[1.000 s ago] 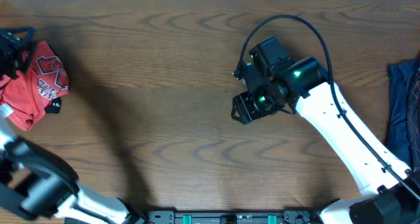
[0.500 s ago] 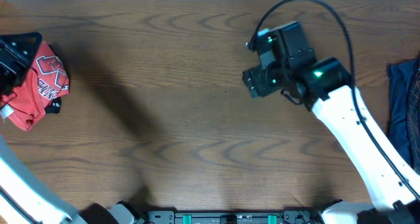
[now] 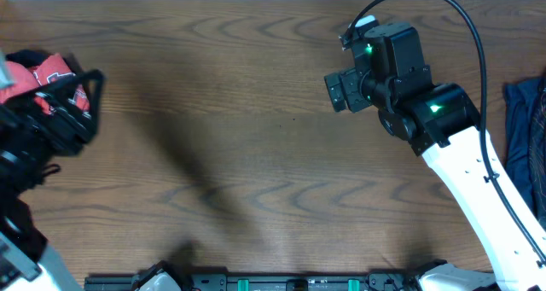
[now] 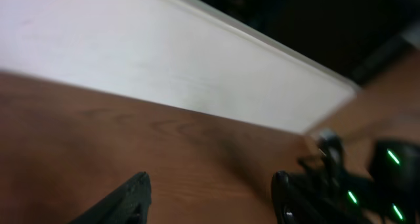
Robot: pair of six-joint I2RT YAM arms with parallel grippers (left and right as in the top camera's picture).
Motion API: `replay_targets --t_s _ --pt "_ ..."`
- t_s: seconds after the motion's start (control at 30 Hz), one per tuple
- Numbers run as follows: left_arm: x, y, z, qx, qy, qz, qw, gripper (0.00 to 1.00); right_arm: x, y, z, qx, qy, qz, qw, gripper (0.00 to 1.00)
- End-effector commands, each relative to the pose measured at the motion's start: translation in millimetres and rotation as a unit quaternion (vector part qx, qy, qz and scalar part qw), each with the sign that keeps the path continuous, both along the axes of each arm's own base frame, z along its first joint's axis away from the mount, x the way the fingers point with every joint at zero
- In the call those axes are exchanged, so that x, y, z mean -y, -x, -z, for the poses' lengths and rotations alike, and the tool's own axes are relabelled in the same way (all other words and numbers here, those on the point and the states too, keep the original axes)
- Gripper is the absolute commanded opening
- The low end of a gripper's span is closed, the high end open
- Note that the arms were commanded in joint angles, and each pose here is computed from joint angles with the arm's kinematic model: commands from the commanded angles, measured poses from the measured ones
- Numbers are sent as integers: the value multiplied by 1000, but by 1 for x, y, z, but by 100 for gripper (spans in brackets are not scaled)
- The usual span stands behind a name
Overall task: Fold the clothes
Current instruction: 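Release the red shirt and lift the left gripper away from the stack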
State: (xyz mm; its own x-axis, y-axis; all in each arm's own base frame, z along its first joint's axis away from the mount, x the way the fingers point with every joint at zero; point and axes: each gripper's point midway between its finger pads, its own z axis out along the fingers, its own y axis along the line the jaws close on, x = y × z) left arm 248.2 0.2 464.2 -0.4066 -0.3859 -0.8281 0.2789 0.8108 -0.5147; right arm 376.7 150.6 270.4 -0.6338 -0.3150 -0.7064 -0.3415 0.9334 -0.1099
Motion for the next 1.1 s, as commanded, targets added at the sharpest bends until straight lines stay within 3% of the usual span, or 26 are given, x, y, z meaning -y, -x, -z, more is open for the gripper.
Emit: replay_targets --t_s 0.0,0.23,0.3,0.53,0.63,0.77,0.83,1.0,1.07 --pt "37 13 -13 56 -42 94 993 61 9 -3 -10 15 13 14 1000 99" --pt "90 37 0 52 -49 218 973 52 12 3 -4 -1 20 13 1000 99" --pt "99 44 14 26 -56 235 970 46 12 4 -3 -4 22 13 1000 99" --pt "110 74 74 -110 -123 253 953 40 13 5 -1 -8 24 13 1000 99" --pt "83 73 100 -186 -177 166 952 41 13 5 -1 -8 24 13 1000 99" --pt "6 62 111 -266 -200 -108 937 47 13 5 -1 -8 24 13 1000 99" --pt "-20 65 109 -273 -207 -192 919 51 13 5 -1 -8 24 13 1000 99" --pt "-51 70 105 -280 -201 -297 890 52 13 5 -1 -8 24 13 1000 99" --pt "-52 70 104 -279 -198 -303 890 56 13 5 -1 -8 24 13 1000 99"
